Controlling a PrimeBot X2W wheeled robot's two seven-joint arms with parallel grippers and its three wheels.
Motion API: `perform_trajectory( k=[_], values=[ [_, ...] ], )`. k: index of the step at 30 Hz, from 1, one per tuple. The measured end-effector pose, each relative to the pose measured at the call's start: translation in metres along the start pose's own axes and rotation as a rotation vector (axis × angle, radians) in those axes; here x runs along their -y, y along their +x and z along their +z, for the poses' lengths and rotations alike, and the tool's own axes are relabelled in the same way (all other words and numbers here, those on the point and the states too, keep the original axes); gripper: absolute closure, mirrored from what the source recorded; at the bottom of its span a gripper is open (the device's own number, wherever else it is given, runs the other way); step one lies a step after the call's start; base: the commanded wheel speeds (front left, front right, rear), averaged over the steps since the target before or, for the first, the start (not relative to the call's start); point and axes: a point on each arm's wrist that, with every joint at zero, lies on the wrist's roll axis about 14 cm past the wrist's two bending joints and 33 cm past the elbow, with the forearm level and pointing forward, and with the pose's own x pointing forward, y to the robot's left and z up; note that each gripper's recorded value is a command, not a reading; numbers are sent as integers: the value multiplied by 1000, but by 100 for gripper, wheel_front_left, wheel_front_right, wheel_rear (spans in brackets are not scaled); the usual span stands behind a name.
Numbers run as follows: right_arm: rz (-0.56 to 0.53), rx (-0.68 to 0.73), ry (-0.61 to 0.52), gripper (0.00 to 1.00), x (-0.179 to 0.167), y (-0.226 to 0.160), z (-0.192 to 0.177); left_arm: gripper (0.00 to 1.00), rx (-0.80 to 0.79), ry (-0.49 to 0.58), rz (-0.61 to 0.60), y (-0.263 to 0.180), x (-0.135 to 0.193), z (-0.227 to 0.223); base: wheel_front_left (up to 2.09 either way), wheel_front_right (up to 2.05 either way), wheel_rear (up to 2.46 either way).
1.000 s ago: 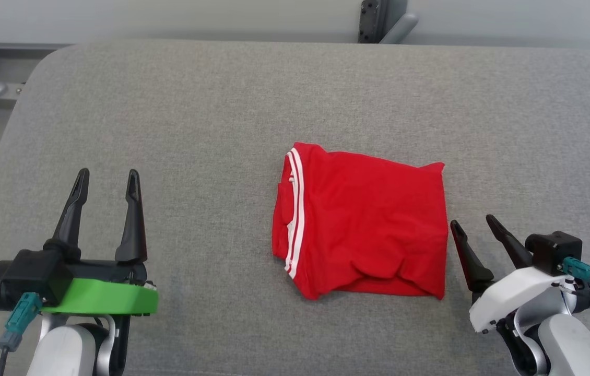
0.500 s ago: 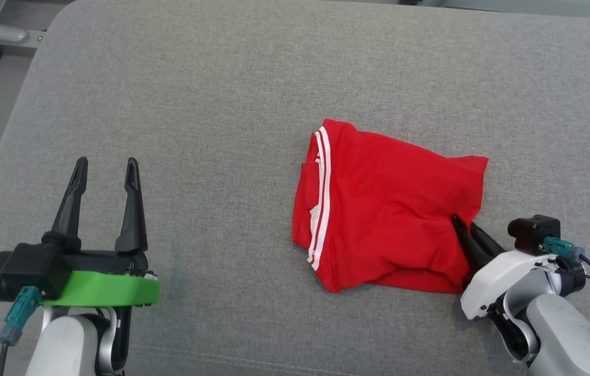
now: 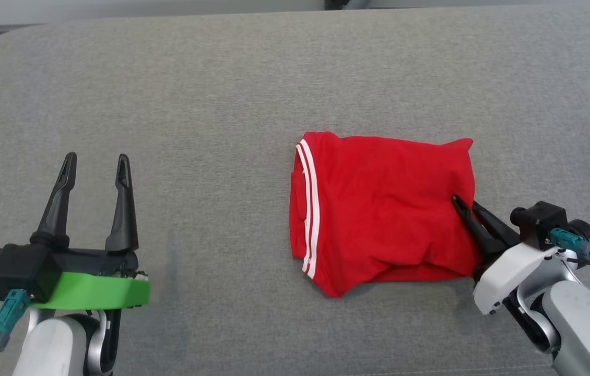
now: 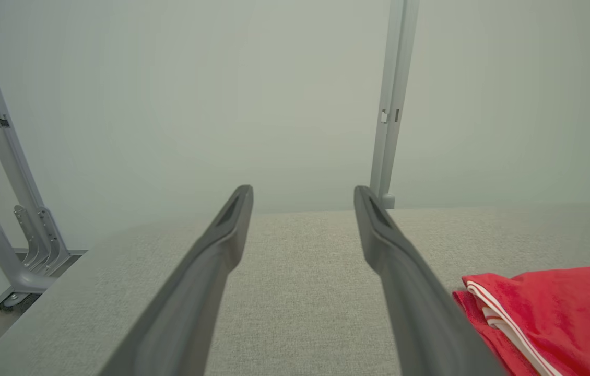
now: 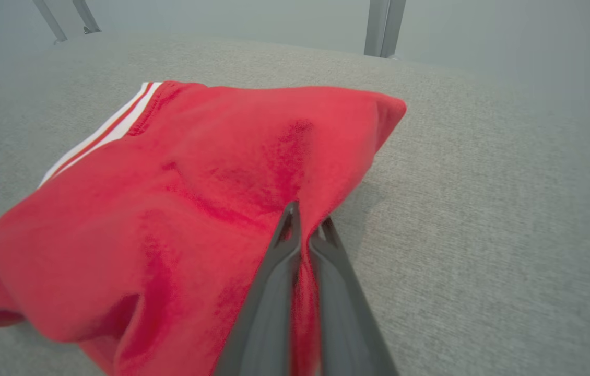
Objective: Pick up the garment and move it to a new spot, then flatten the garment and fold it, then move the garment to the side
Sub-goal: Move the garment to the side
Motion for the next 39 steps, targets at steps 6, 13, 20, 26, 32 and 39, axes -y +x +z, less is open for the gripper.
perform_trajectory(
  k=[6,13,20,26,32,39],
  values=[
    [-64,27,-150,100,40,-29,34,0,13,-17,-127,25,40,0,0,0,0],
    [-205,30,-268,100,98,-66,65,0,19,-21,-263,53,81,-4,0,0,0],
    [-351,-10,-339,100,160,-101,81,0,18,-39,-403,84,125,-18,0,0,0],
    [-554,-89,-354,100,234,-141,85,0,-56,-59,-483,102,147,-58,0,0,0],
    [-654,-156,-336,100,272,-148,71,0,-97,-86,-529,110,162,-87,0,0,0],
    [-819,-225,-259,0,315,-165,41,0,-137,-114,-569,113,173,-112,0,0,0]
  ],
)
